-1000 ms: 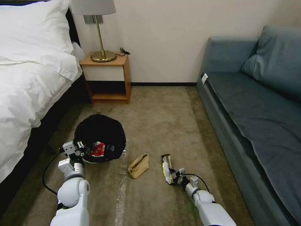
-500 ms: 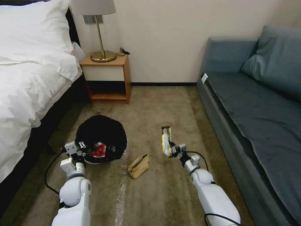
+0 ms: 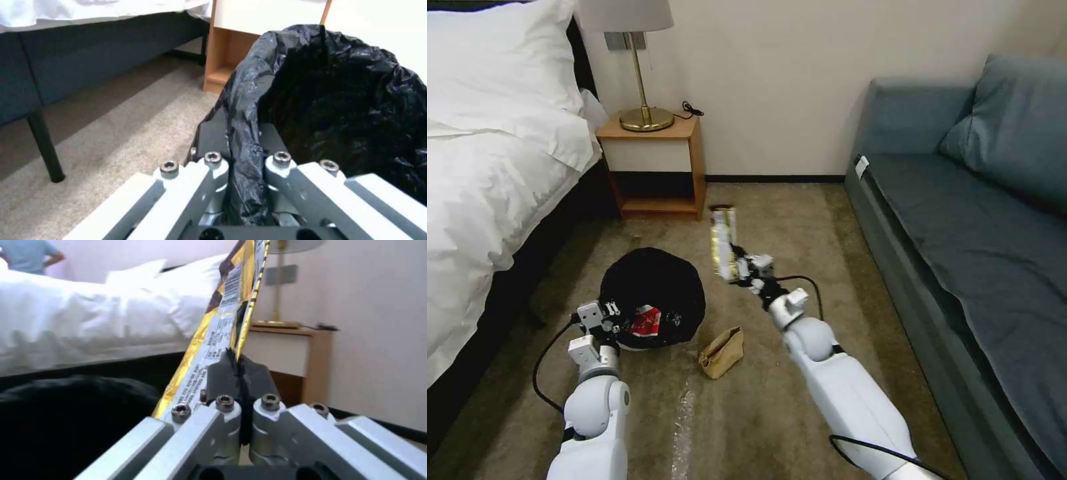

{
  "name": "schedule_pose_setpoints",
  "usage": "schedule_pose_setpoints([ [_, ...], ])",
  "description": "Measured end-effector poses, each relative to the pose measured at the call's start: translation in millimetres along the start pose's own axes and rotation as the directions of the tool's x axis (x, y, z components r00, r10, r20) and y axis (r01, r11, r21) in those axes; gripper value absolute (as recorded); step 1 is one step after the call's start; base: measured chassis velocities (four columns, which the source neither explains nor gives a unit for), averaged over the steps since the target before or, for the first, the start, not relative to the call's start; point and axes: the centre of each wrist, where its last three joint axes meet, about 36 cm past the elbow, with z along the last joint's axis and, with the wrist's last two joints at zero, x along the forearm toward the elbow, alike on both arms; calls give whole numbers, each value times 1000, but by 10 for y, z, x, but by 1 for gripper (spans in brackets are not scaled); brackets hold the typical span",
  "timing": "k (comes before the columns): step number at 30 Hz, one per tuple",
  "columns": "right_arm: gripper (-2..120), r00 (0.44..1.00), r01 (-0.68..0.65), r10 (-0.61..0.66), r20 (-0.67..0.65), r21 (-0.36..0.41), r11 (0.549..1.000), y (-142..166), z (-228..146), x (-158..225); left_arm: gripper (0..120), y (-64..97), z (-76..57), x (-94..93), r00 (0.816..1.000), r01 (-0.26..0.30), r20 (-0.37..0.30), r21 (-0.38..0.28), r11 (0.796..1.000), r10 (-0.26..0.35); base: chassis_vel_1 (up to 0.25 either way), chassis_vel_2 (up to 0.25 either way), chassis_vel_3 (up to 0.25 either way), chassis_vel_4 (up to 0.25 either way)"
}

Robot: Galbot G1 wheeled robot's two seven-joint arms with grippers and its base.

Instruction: Pick up the trash bin, then pick up the garbage on the floor and place it into the trash bin.

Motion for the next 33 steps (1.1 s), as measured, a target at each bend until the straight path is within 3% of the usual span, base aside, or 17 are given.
schedule_pose_setpoints([
  [9, 0, 996, 86, -86, -8, 2, 996, 521, 256, -374, 4, -30, 5, 2, 1000, 1, 0, 0, 1000, -1, 0, 0, 0, 0],
  [25, 0, 991, 90, -89, -97, 6, 996, 704, 802, -228, 4, -103, 24, 20, 1000, -10, 0, 1, 1000, 10, 0, 0, 0, 0],
  [29, 8, 990, 92, -91, -105, 4, 996, 728, 824, -192, 4, -99, 28, 19, 1000, -9, 0, 1, 1000, 9, 0, 0, 0, 0],
  [33, 28, 989, 97, -96, -113, 2, 995, 778, 845, -135, 4, -91, 31, 14, 1000, -8, 0, -1, 1000, 8, 0, 0, 0, 0],
])
